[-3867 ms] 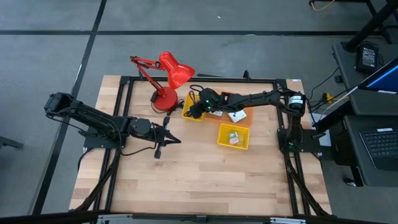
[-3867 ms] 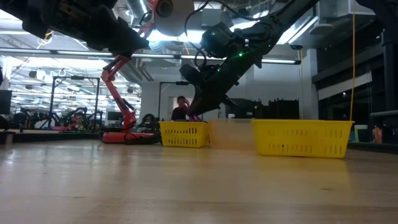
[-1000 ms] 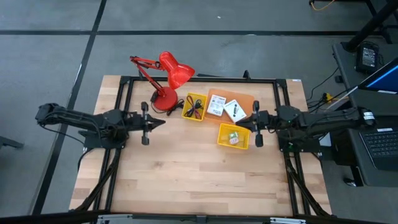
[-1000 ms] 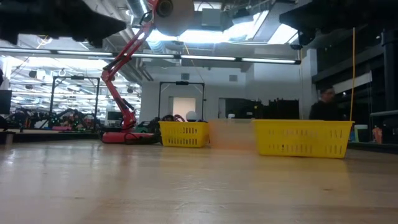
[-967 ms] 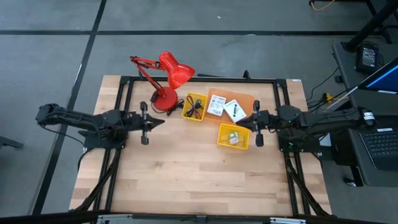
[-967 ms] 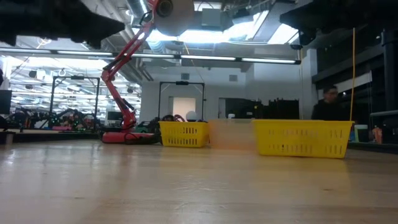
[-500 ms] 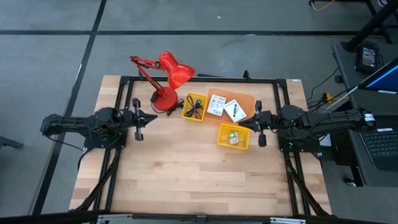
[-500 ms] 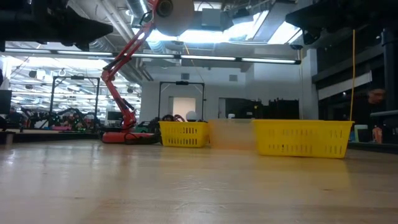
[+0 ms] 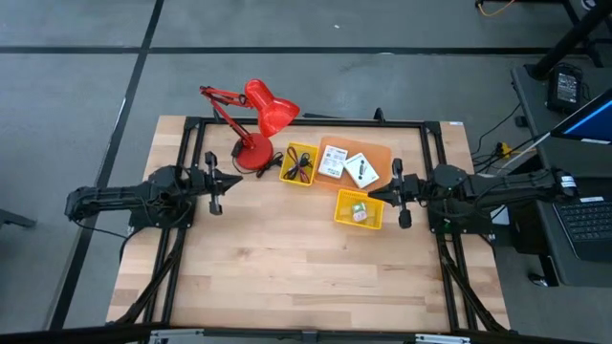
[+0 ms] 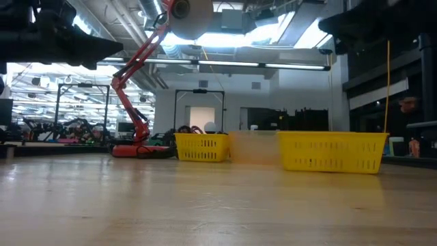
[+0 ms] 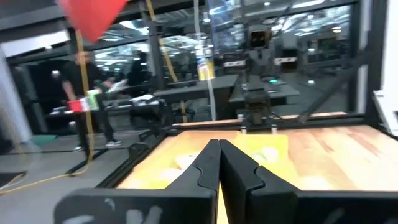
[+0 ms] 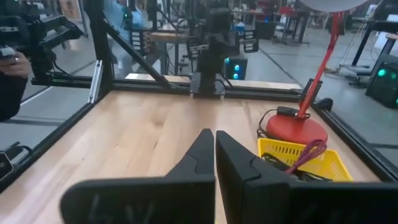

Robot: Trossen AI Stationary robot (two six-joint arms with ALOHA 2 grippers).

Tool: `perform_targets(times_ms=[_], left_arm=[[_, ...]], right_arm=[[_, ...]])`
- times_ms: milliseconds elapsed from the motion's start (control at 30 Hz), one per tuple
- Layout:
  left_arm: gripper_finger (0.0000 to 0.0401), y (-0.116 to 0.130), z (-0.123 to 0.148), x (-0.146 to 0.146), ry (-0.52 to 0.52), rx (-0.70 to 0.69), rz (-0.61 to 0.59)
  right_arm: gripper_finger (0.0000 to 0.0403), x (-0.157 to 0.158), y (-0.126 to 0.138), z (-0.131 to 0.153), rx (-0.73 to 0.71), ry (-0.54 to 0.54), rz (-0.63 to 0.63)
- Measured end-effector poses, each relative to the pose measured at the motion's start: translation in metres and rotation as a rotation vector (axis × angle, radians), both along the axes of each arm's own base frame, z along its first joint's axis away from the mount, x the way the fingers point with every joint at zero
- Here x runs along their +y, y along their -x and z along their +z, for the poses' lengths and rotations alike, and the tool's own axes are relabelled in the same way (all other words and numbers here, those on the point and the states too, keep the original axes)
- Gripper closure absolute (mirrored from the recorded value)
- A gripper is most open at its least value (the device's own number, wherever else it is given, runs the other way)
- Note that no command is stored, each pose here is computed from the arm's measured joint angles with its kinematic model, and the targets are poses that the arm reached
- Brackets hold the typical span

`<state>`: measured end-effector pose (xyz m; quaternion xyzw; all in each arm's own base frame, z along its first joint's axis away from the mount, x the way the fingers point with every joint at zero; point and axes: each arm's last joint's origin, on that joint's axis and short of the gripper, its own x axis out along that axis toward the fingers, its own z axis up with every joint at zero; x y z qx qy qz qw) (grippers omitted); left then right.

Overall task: Pick and place items into bin
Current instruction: Return to Home Position

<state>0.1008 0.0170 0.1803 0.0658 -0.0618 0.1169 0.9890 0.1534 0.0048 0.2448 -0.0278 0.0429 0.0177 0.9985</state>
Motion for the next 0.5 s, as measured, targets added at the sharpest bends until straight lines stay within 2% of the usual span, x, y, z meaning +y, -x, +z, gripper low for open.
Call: perform_targets(times_ms=[100, 400, 500], left_arm=[[0.0400, 0.000, -0.001, 0.000, -0.004, 0.007, -0.035], [0.0399, 0.000, -0.001, 0.000, 0.015, 0.004, -0.033], [0.0399, 0.000, -0.001, 0.000, 0.016, 0.004, -0.032]], right_arm=[[0.0403, 0.000, 0.007, -0.009, -0.042, -0.002, 0.003], [0.0403, -0.001, 0.041, -0.016, -0.144, -0.003, 0.004], [0.0403, -0.001, 0.047, -0.027, -0.145, -0.023, 0.015]])
